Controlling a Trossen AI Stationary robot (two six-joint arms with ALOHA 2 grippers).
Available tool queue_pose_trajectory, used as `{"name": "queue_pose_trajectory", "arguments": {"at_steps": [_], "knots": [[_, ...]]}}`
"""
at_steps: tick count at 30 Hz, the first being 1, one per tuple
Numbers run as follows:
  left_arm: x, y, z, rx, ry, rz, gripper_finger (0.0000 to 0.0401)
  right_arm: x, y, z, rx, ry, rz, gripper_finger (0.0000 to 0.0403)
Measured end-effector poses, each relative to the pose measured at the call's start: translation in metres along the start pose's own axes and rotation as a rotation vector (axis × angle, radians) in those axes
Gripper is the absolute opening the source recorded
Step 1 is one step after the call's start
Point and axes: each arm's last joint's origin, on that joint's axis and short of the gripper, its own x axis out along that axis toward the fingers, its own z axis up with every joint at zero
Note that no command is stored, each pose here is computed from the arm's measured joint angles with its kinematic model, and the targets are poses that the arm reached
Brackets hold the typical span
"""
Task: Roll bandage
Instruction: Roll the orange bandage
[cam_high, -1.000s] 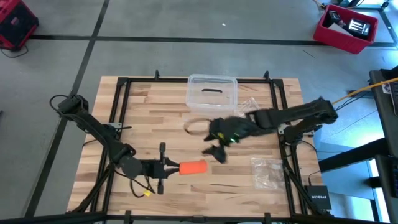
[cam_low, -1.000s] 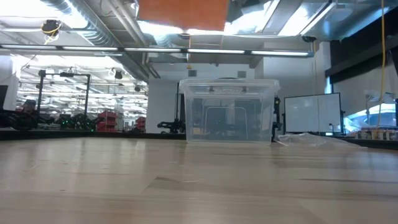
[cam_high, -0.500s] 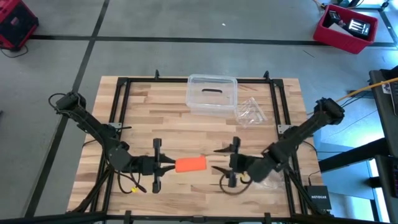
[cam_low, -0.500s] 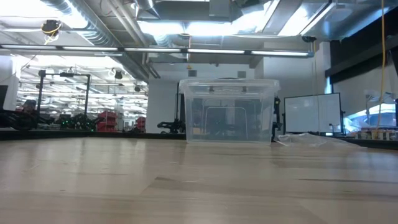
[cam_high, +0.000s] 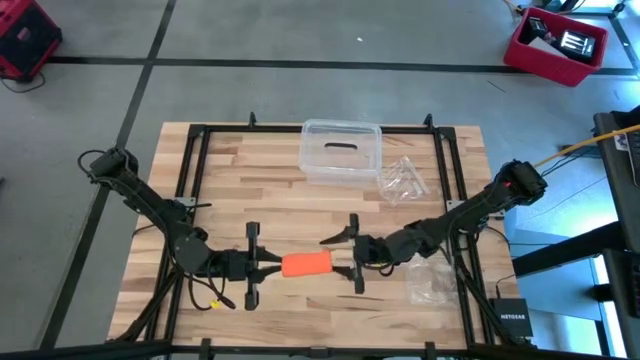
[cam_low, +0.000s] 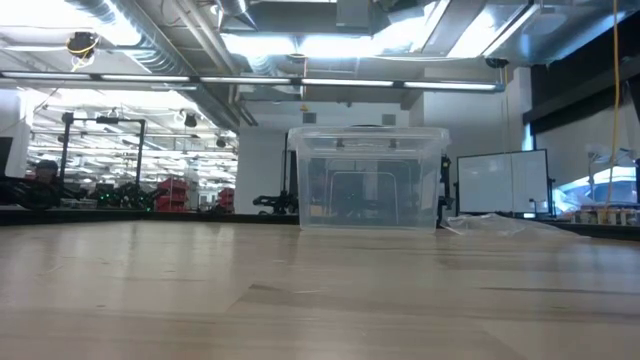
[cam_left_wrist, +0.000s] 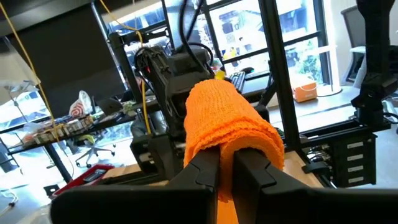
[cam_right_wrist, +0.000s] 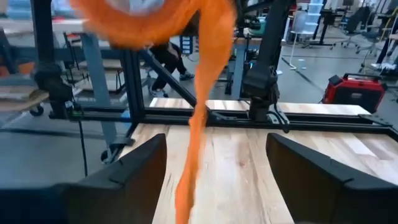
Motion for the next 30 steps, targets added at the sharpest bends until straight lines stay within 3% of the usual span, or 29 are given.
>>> {"name": "queue_pose_trajectory", "arguments": {"at_steps": [11, 15, 22, 30], "knots": [[0.006, 0.007, -0.003, 0.011, 0.012, 0.033, 0.0015, 0.009, -0.009, 0.002, -0.031, -0.03, -0.029, 0.0266], [0.007, 0.008, -0.002, 0.023, 0.006, 0.035, 0.0015, 0.009, -0.009, 0.001, -0.052, -0.023, -0.026, 0.0203], [0.009, 0.013, 0.0, 0.002, -0.021, 0.06, 0.0015, 0.009, -0.009, -0.002, -0.097, 0.014, -0.025, 0.0023], [0.01, 0.015, 0.003, 0.044, -0.042, 0.081, 0.0015, 0.009, -0.009, -0.003, -0.121, 0.021, -0.004, 0.0008]]}}
